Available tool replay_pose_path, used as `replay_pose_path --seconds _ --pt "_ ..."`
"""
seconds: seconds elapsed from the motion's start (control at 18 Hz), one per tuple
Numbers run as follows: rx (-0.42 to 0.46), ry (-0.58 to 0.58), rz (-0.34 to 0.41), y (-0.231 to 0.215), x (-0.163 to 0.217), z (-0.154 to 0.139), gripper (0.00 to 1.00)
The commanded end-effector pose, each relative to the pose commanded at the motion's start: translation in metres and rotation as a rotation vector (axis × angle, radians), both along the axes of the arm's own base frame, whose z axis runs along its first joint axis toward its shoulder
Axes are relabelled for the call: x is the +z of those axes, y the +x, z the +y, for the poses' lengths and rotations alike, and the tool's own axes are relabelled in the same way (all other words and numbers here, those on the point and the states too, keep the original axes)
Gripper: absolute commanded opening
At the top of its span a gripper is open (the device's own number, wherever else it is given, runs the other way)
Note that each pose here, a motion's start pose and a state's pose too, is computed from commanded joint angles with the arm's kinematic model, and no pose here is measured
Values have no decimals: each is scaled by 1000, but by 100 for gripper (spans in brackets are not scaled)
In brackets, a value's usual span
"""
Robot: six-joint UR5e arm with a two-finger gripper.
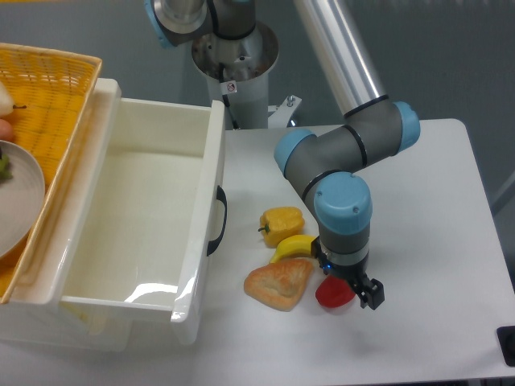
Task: Pick up the red pepper
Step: 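Lower the open gripper down around the red pepper beside the banana, then close the gripper fingers on the red pepper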
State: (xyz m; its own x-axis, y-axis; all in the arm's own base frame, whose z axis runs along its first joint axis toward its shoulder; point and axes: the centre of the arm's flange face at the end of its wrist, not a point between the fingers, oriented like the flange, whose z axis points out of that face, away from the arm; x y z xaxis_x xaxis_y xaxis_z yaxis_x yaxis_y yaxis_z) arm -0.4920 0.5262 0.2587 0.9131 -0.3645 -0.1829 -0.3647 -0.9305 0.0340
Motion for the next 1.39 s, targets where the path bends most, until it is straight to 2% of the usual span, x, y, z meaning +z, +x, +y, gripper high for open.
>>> replay_pose_path --seconds 0.17,0.33,1.39 --pt "20 -3 -9 0 -6 0 100" --pt "82 -10 -32 4 -20 -3 100" --pt "77 -35 -66 4 -50 -1 100"
